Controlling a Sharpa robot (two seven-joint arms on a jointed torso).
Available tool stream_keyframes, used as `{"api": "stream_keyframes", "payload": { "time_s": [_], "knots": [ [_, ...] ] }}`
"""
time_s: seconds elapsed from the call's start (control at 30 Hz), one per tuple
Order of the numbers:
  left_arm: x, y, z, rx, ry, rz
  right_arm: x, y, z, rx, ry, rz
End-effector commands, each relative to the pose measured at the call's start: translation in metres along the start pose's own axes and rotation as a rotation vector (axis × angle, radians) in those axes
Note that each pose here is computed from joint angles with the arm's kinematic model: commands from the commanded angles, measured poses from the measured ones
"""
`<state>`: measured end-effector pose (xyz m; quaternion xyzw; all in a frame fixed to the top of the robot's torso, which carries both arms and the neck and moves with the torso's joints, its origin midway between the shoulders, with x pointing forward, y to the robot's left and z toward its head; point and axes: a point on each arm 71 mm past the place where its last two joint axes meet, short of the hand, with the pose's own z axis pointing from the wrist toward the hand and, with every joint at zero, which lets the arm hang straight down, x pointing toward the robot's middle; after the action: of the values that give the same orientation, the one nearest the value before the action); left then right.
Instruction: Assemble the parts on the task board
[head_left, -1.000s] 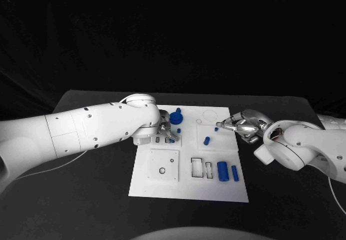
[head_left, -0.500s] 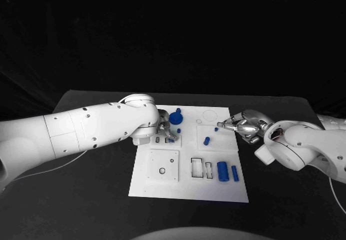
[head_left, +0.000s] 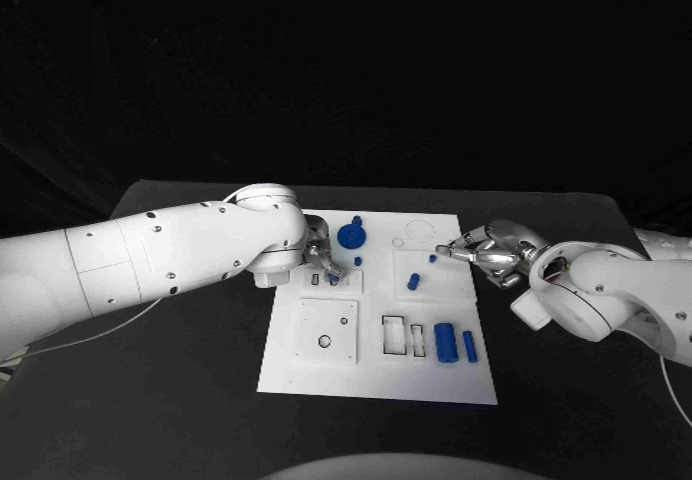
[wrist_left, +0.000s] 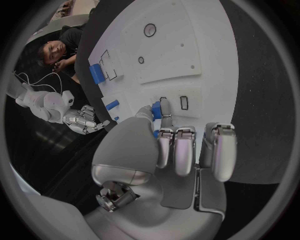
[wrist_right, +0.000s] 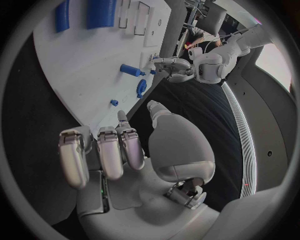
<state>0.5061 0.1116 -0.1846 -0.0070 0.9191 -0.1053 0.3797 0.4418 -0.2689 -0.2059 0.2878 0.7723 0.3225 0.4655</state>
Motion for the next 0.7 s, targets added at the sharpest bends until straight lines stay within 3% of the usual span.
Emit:
{"api": "stream_keyframes", "payload": {
  "time_s": [0.03,0.33,0.7],
  "knots": [
    [0.0003,0.0016,-0.0025,-0.037,0.032,0.038,0.0012,-0.0007,0.0,0.002,0.012,-0.012],
    [-0.0071,0.0007,-0.0073,-0.072,0.043,0.091,0.0019,-0.0012,0.0005,0.006,0.014,-0.012],
    [-0.0079,-0.0027,-0.0066,-0.113,0.069,0.154,0.0021,-0.0016,0.0007,0.009,0.015,-0.012]
  ]
}}
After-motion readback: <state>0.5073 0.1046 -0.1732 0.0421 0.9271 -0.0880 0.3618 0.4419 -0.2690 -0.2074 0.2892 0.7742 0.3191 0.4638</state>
